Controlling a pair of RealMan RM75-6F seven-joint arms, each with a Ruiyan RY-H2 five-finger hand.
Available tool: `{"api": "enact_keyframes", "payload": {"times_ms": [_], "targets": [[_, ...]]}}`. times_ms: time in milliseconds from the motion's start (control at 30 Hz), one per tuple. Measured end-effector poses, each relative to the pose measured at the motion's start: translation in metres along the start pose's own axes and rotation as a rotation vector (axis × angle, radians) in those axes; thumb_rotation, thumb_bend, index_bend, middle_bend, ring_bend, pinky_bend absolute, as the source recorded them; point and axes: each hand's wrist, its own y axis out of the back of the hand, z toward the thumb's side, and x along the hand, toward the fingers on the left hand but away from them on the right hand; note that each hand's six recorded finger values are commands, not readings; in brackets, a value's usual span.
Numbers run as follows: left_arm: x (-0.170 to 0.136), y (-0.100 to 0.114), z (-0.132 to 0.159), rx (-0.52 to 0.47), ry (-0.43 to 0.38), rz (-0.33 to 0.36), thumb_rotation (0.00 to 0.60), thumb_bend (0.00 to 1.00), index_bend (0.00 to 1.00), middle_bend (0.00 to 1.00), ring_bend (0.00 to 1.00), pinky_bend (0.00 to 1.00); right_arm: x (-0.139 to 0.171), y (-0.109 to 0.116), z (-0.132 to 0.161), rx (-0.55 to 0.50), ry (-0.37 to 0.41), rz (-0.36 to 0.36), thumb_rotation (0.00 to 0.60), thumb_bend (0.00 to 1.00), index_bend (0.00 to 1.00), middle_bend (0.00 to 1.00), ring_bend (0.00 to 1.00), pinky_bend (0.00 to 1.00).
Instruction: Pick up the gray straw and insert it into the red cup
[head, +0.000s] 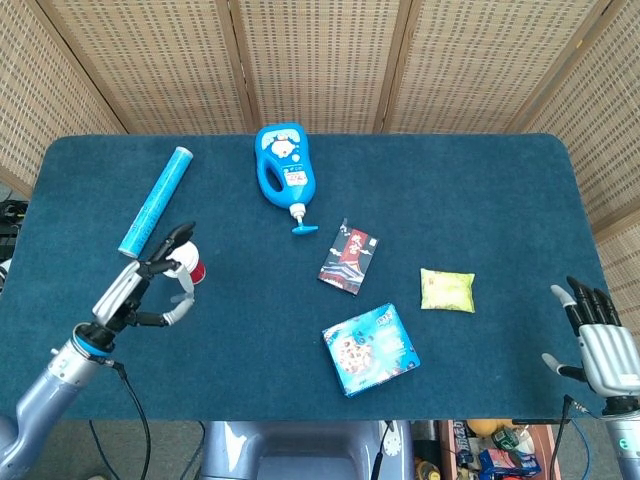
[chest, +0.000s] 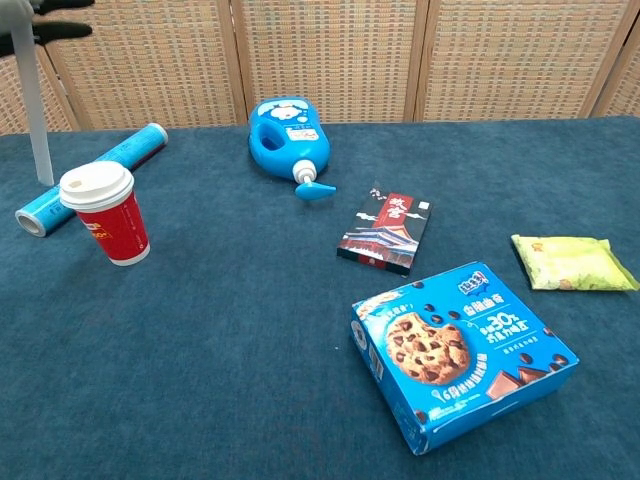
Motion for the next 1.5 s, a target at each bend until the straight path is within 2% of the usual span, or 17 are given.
{"api": "enact_keyframes", "payload": {"times_ms": [100,233,367,867,1133,1500], "targets": [[0.007,0.017,0.001,-0.092,-0.046,0.054,0.600,0.59,0.61,0.00,0.00,0.00,-0.002,-0.002,-0.002,0.004,-0.009,0.005,0.600,0.00,0.00,0.00,0.00,0.00],[0.013,0.035,-0.005,-0.139,-0.071,0.105,0.600,0.59,0.61,0.00,0.00,0.00,-0.005,-0.002,-0.004,0.005,-0.019,0.006,0.600,0.00,0.00,0.00,0.00,0.00],[0.017,0.047,-0.016,-0.175,-0.058,0.147,0.600,0.60,0.61,0.00,0.00,0.00,-0.006,-0.002,-0.008,-0.001,-0.032,0.006,0.600,0.00,0.00,0.00,0.00,0.00],[0.013,0.079,-0.044,-0.188,0.006,0.223,0.600,0.61,0.61,0.00,0.00,0.00,-0.012,-0.002,-0.021,-0.025,-0.071,0.013,0.600,0.00,0.00,0.00,0.00,0.00],[0.016,0.083,-0.061,-0.226,0.029,0.249,0.600,0.61,0.61,0.00,0.00,0.00,-0.014,-0.002,-0.024,-0.030,-0.081,0.014,0.600,0.00,0.00,0.00,0.00,0.00],[0.029,0.074,-0.073,-0.298,0.017,0.258,0.600,0.61,0.62,0.00,0.00,0.00,-0.014,-0.002,-0.025,-0.028,-0.084,0.015,0.600,0.00,0.00,0.00,0.00,0.00]]}}
